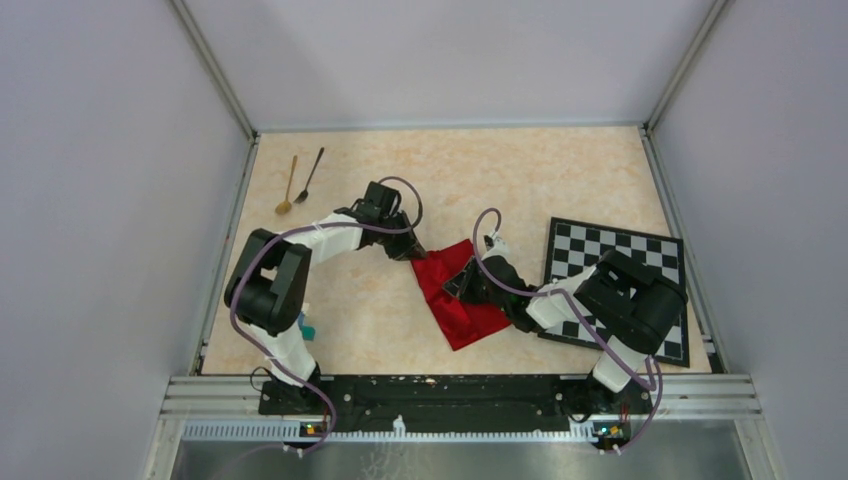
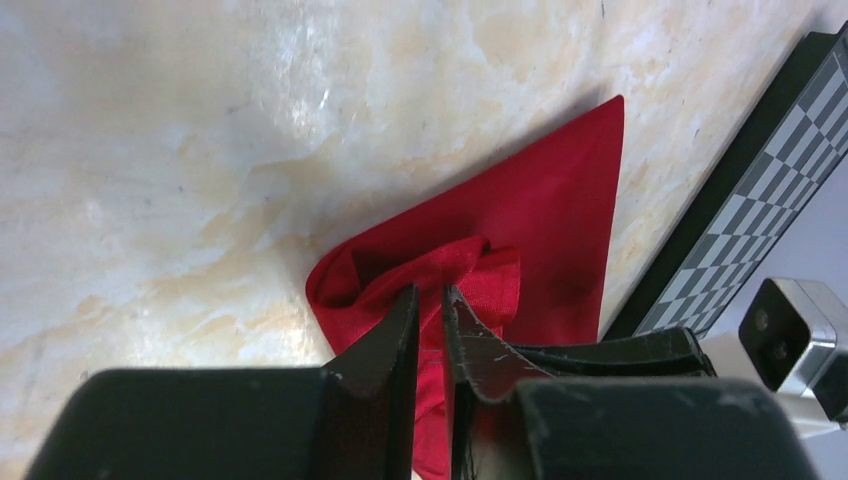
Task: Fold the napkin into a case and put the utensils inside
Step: Fold the lower triangle-folded napkin at the center of the board.
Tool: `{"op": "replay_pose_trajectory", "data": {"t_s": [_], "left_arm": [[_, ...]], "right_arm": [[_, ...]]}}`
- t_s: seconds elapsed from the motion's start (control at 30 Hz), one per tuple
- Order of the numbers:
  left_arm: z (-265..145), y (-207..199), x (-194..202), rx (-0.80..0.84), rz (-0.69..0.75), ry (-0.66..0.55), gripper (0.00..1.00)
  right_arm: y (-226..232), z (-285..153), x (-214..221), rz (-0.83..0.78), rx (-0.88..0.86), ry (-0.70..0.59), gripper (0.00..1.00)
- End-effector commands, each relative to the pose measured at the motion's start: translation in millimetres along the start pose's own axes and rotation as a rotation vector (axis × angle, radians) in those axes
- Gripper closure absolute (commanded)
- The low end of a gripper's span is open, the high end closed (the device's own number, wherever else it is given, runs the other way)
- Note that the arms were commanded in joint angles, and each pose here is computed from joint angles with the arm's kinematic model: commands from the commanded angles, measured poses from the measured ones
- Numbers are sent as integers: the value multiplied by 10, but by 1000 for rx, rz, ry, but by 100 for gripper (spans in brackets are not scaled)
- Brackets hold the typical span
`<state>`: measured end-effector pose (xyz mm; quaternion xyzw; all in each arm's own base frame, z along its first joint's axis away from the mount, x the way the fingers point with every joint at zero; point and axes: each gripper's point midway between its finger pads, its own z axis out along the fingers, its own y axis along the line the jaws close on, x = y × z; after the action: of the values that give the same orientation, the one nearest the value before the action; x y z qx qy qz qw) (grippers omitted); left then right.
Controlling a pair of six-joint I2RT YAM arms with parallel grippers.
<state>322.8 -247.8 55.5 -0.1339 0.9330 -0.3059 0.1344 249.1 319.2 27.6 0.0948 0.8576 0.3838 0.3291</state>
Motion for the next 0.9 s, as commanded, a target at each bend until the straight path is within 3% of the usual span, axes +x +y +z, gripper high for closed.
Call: {"op": "replay_pose_trajectory", "data": {"t_s": [0.0, 0.5, 0.73, 0.8, 0.87], "left_arm": [[90, -143, -144, 42, 18, -30, 82], [268, 247, -51, -61, -14, -28, 88], [296, 331, -2, -73, -16, -8, 89], [292, 325, 7, -68, -15, -5, 89], [286, 321, 10, -65, -12, -5, 89]], "right_arm": [[101, 18, -49, -2, -26, -14, 100], [220, 85, -33, -159, -32, 61, 99], [165, -191, -380, -434, 130, 86, 59], [323, -294, -428, -531, 52, 86, 49], [568, -279, -327, -570, -88, 147, 46]]}}
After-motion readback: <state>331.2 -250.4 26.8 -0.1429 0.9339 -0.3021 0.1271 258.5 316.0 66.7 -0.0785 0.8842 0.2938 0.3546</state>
